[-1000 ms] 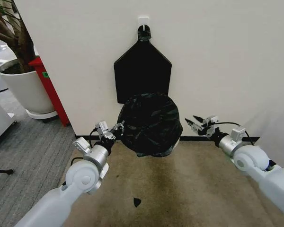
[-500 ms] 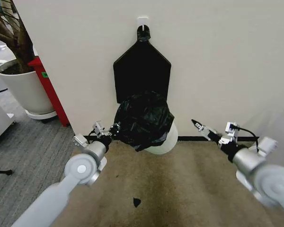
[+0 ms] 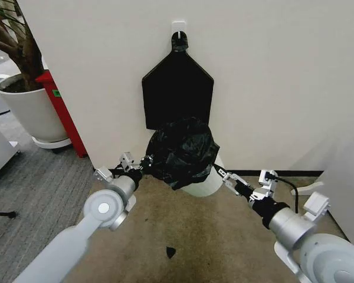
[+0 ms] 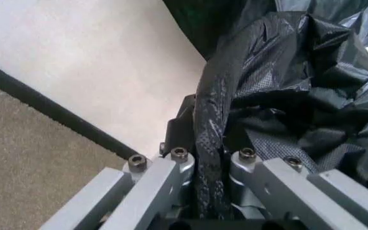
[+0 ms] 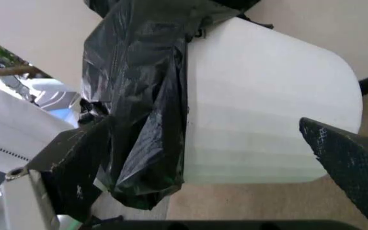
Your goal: Place the garbage bag over the trash bin.
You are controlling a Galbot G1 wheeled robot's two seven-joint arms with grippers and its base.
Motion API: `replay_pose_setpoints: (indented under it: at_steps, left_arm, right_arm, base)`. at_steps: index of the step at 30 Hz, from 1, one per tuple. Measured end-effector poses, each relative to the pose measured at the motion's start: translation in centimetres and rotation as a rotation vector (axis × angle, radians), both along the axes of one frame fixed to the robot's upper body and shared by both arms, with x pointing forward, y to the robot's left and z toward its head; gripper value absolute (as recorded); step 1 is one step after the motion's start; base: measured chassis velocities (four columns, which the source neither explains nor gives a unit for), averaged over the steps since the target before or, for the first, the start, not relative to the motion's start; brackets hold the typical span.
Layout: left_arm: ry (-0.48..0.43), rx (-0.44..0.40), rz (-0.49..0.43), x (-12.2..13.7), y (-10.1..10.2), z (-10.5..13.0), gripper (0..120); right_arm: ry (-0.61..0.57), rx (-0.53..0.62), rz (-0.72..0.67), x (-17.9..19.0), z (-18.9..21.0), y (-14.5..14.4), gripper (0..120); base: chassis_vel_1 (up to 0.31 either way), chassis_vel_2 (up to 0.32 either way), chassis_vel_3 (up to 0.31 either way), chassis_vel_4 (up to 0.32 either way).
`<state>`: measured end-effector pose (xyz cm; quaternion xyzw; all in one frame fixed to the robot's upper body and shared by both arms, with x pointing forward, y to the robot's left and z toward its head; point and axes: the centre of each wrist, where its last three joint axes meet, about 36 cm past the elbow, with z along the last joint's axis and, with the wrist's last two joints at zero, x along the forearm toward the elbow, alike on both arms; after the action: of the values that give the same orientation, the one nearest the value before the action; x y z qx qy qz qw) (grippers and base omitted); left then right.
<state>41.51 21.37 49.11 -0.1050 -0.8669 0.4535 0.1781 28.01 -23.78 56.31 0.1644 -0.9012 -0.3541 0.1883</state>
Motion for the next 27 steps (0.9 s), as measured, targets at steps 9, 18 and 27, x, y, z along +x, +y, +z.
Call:
replay_pose_setpoints:
  at_steps: [9,18,27]
  left_arm:
    - [-0.014,0.01,-0.008,-0.3,-0.4,0.1,4]
    - [-0.021,0.018,-0.012,-0.5,-0.5,0.1,4]
    - [-0.036,0.019,-0.024,-0.8,-0.9,0.5,4]
  right_arm:
    - [0.016,-0.034,0.015,0.0,-0.3,0.3,100]
    - [0.014,-0.043,0.016,0.0,-0.4,0.4,100]
    - [0.066,-0.079,-0.014,0.5,-1.3,0.3,100]
  base:
    - [0.0,0.0,0.0,0.0]
    - [0.0,0.0,0.0,0.0]
    - [0.0,0.0,0.0,0.0]
